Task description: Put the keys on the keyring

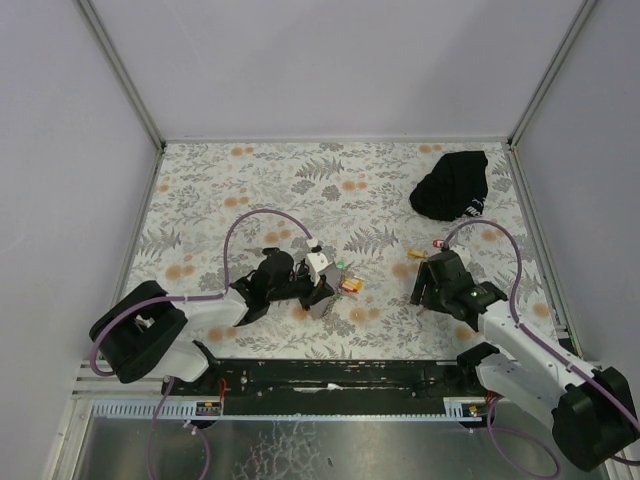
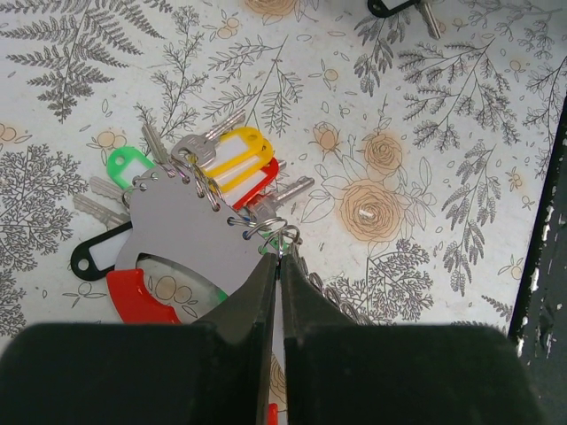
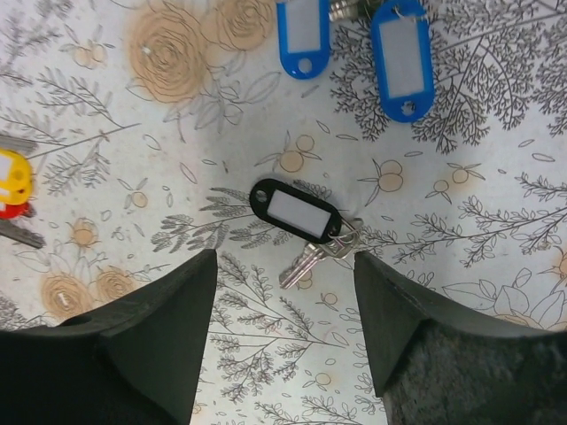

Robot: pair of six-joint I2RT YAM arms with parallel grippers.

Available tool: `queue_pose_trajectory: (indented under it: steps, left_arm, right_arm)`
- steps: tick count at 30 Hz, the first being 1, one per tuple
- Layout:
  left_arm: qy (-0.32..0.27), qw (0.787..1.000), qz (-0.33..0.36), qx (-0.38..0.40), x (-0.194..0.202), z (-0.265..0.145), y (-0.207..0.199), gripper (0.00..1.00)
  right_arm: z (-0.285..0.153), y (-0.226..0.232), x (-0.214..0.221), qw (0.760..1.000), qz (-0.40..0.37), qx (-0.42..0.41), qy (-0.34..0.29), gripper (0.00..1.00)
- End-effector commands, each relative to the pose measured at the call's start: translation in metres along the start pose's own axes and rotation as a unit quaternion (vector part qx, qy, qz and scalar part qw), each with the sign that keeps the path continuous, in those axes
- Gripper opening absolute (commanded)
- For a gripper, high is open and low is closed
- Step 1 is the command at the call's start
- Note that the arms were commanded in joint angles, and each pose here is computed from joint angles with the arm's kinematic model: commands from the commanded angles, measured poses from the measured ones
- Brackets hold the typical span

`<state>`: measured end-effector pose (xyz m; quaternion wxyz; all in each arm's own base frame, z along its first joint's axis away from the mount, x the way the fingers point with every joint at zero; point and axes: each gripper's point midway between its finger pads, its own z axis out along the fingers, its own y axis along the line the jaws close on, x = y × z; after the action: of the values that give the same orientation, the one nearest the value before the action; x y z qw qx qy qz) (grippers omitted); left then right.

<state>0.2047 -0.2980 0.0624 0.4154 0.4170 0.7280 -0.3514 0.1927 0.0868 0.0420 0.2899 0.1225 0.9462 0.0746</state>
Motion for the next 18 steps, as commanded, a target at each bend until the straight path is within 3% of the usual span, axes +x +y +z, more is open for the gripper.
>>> queue_pose_trajectory:
  steps: [1, 11, 18]
  left_arm:
    - [-0.028, 0.999, 0.012, 0.008, -0.022, 0.004, -0.002, 0.0]
    - [-0.028, 0.999, 0.012, 0.012, -0.022, 0.004, -0.004, 0.0]
    - [-0.03, 0.999, 0.013, 0.014, -0.023, 0.003, -0.005, 0.0]
  right_arm:
    - [0.005, -0.001, 0.009, 1.0, 0.021, 0.008, 0.016, 0.68]
    - [0.019, -0.003, 0.019, 0.999, 0.021, 0.017, 0.035, 0.65]
    - [0.031, 0.001, 0.022, 0.999, 0.0, 0.011, 0.045, 0.51]
